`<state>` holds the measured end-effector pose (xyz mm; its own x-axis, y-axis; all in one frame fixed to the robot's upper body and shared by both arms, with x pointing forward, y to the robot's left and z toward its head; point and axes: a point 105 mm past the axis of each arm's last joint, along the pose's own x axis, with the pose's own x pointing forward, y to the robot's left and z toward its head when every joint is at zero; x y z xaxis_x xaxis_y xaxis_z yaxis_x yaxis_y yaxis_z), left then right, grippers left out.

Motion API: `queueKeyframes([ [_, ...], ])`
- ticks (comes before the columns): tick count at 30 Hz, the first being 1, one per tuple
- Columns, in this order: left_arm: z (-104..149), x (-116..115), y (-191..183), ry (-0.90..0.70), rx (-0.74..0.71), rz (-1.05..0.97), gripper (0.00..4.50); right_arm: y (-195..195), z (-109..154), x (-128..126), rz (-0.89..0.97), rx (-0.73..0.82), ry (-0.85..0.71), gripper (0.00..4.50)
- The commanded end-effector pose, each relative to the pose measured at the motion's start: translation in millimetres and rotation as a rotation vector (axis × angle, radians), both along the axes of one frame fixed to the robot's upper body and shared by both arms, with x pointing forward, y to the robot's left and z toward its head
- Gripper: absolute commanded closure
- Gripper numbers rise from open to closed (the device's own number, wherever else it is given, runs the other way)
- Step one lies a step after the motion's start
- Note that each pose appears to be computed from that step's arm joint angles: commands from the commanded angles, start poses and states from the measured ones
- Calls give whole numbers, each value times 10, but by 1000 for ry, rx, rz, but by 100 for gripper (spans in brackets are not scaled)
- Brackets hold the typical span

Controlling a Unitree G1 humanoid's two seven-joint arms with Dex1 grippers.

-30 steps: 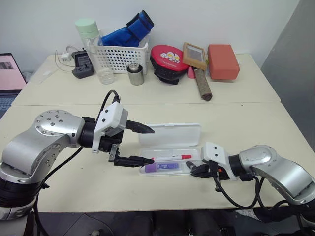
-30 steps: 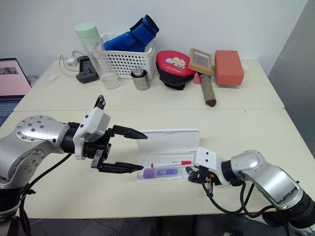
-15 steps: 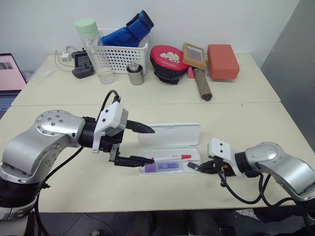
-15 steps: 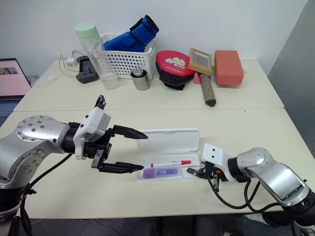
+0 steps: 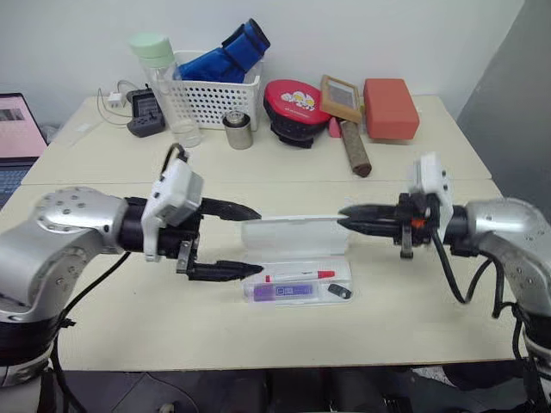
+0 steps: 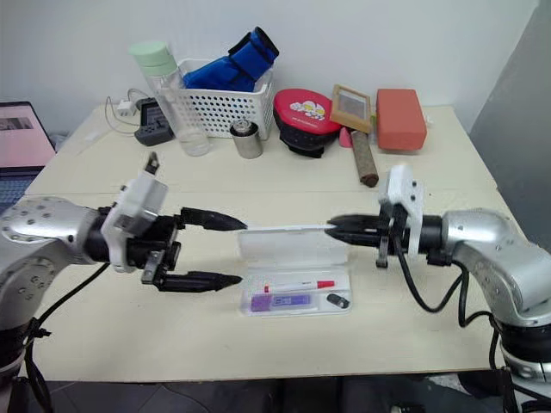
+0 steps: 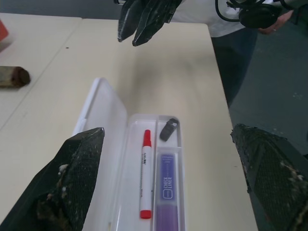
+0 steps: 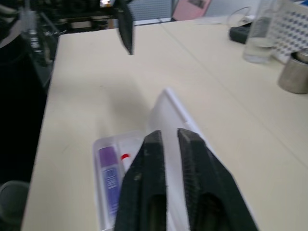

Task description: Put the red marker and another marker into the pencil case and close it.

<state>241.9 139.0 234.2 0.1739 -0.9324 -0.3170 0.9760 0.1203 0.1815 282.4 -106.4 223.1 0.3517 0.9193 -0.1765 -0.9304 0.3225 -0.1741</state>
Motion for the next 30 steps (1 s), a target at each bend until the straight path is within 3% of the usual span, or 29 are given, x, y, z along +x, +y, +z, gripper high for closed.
queueKeyframes([
  [1, 104, 31, 111, -38, 1, 48, 0, -26, 100, 275, -71, 18, -30, 287],
  [7, 149, 75, 213, -59, -8, 103, 0, 117, 236, 728, -82, 54, -48, 158],
  [10, 150, 72, 281, -64, 2, 134, 0, 205, 186, 887, -78, -1, -71, 78],
  [14, 169, 31, 387, -70, 9, 183, 0, 275, 72, 1021, -52, -78, -70, 3],
  [21, 187, -2, 467, -83, 14, 225, 0, 347, -67, 1169, -19, -151, -58, 3],
  [24, 218, -18, 490, -95, 6, 241, 0, 403, -75, 1178, 27, -153, -37, 54],
  [30, 211, -22, 520, -103, 12, 262, 0, 503, -150, 1163, 113, -220, -9, 202],
])
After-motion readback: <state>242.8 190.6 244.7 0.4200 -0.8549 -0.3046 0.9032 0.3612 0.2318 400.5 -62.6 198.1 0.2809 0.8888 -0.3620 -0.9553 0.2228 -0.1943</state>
